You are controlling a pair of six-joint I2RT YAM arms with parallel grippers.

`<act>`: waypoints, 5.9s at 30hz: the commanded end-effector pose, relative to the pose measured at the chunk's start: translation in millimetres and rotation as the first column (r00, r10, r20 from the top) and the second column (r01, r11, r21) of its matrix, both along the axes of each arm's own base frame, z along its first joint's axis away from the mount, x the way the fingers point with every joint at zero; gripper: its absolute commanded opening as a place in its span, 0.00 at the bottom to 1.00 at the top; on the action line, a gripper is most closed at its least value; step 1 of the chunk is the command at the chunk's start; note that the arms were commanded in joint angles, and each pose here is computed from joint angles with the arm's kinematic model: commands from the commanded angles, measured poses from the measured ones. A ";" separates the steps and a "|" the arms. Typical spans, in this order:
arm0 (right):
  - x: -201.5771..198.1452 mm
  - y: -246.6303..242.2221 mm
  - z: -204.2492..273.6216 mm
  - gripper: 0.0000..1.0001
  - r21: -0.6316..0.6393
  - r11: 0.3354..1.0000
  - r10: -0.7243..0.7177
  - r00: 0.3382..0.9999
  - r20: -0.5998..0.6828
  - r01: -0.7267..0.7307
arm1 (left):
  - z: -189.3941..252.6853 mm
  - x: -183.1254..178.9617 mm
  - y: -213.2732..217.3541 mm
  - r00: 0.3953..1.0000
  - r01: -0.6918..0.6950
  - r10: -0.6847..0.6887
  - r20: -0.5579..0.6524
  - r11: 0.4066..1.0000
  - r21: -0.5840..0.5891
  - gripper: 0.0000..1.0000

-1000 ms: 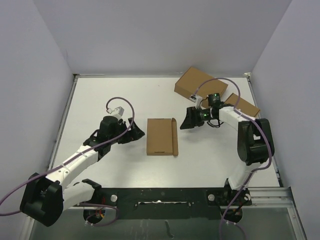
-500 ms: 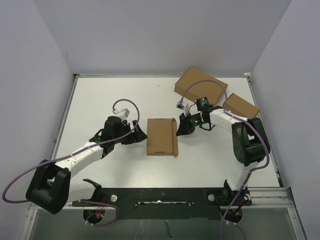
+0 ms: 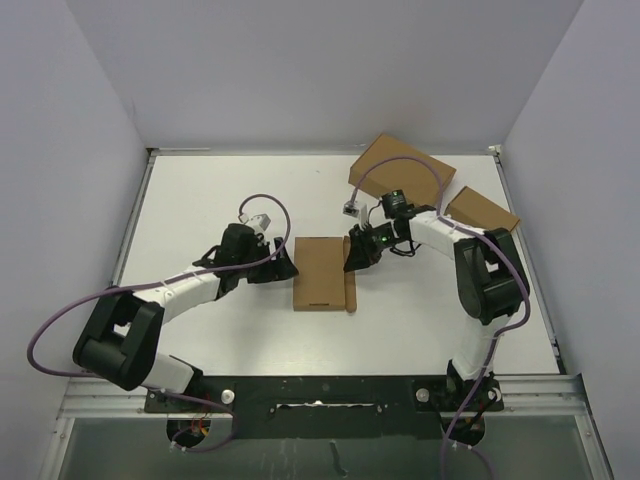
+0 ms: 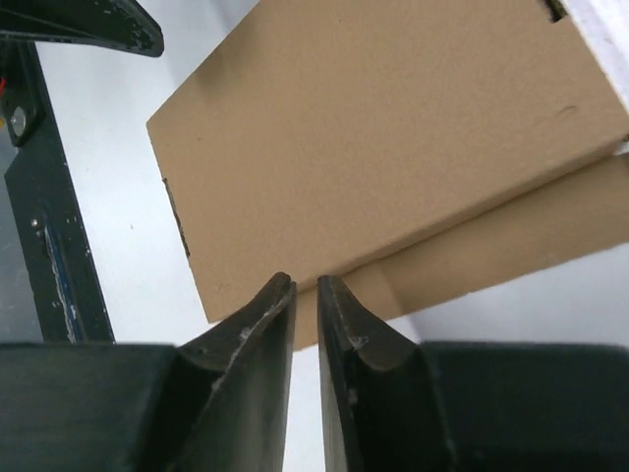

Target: Fold the paper box

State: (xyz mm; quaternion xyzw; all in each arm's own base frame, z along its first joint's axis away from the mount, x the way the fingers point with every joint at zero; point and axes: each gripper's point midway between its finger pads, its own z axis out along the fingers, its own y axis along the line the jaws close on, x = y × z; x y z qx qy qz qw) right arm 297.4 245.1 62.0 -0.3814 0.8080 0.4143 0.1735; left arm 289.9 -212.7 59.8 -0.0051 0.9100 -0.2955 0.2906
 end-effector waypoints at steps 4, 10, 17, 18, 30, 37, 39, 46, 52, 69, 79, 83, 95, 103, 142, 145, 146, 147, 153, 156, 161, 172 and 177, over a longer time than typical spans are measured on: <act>2.4 2.3 34.7 0.46 0.177 0.984 -0.026 0.997 -0.066 0.038 | 27.1 18.5 -4.4 0.991 -0.006 0.013 0.132 0.999 -0.054 0.73; 2.9 9.2 20.8 0.52 0.181 0.982 -0.017 0.986 -0.165 0.047 | 26.3 13.2 0.0 0.984 -0.033 0.050 0.174 0.995 -0.096 0.81; 0.5 15.0 5.6 0.50 0.175 0.982 -0.021 0.969 -0.246 0.066 | 17.1 5.6 -2.9 0.988 -0.053 0.075 0.135 0.985 -0.162 0.85; 0.2 15.3 2.9 0.50 0.172 0.983 -0.023 0.966 -0.257 0.069 | 15.8 4.7 -4.0 0.989 -0.053 0.075 0.128 0.984 -0.169 0.85; 4.6 2.3 -16.6 0.37 0.149 0.979 -0.076 0.934 -0.350 0.136 | 5.0 2.8 -11.7 0.995 -0.064 0.078 0.058 0.975 -0.212 0.86; 7.6 -7.8 -25.1 0.31 0.149 0.973 -0.105 0.909 -0.403 0.178 | 2.2 3.6 -17.0 0.995 -0.082 0.092 0.026 0.963 -0.255 0.92; 8.6 -9.9 -25.7 0.30 0.149 0.971 -0.110 0.907 -0.407 0.185 | 1.8 3.6 -18.5 0.995 -0.085 0.093 0.019 0.960 -0.267 0.92; 9.9 -13.7 -29.2 0.26 0.136 0.970 -0.128 0.901 -0.415 0.200 | -2.0 2.8 -26.5 0.996 -0.091 0.091 -0.016 0.944 -0.317 0.92; 10.5 -5.9 -5.0 0.36 0.235 0.955 -0.073 0.912 -0.404 0.181 | -8.8 2.9 -30.9 0.995 -0.098 0.090 -0.040 0.948 -0.304 0.91; 11.1 -13.9 -29.0 0.23 0.133 0.966 -0.145 0.888 -0.437 0.223 | -16.1 1.3 -36.6 0.995 -0.097 0.087 -0.051 0.959 -0.267 0.91; 12.9 -25.1 -37.9 0.15 0.124 0.956 -0.179 0.861 -0.476 0.267 | -16.6 0.4 -47.2 0.994 -0.098 0.077 -0.078 0.939 -0.330 0.93; 12.8 -29.0 -41.8 0.14 0.120 0.952 -0.189 0.849 -0.493 0.281 | -18.2 0.0 -49.5 0.993 -0.100 0.075 -0.089 0.937 -0.335 0.93; 11.2 -33.0 -49.6 0.12 0.103 0.950 -0.203 0.834 -0.513 0.294 | -21.7 1.2 -54.4 0.991 -0.118 0.086 -0.106 0.933 -0.341 0.90; 11.6 -39.4 -56.7 0.11 0.073 0.950 -0.224 0.826 -0.518 0.304 | -19.8 3.5 -56.7 0.991 -0.117 0.087 -0.100 0.929 -0.351 0.90; 26.8 -42.2 -4.0 0.26 0.195 0.956 -0.138 0.922 -0.362 0.220 | -2.2 18.1 -88.4 0.999 -0.003 0.020 0.036 0.905 -0.425 0.31; 30.9 -48.5 8.3 0.35 0.197 0.957 -0.148 0.945 -0.291 0.211 | 0.3 17.2 -85.2 0.998 0.023 0.004 0.065 0.915 -0.402 0.30; 32.0 -51.2 11.1 0.38 0.193 0.958 -0.157 0.949 -0.272 0.213 | 0.1 17.6 -83.0 0.998 0.024 0.004 0.070 0.919 -0.395 0.30; 33.3 -53.1 12.2 0.42 0.186 0.959 -0.165 0.953 -0.254 0.216 | 0.8 17.4 -81.9 0.997 0.028 0.001 0.075 0.920 -0.390 0.30; 35.0 -60.0 -0.7 0.65 0.116 0.960 -0.220 0.945 -0.243 0.254 | 3.0 17.3 -74.8 0.995 0.046 -0.007 0.099 0.916 -0.399 0.28; 33.6 -58.7 -10.4 0.69 0.115 0.955 -0.232 0.928 -0.290 0.274 | 4.7 15.6 -73.3 0.991 0.076 -0.024 0.132 0.912 -0.402 0.27; 31.2 -54.9 -17.6 0.70 0.140 0.946 -0.232 0.914 -0.334 0.291 | 17.1 14.7 -70.4 0.981 0.115 -0.032 0.193 0.892 -0.437 0.26; 34.6 -44.5 -5.7 0.78 0.276 0.914 -0.222 0.934 -0.279 0.299 | 58.2 12.1 -70.6 0.951 0.190 -0.039 0.305 0.856 -0.482 0.25; 35.6 -39.5 -0.2 0.82 0.300 0.903 -0.240 0.940 -0.242 0.308 | 65.1 10.7 -72.1 0.951 0.197 -0.039 0.307 0.842 -0.502 0.25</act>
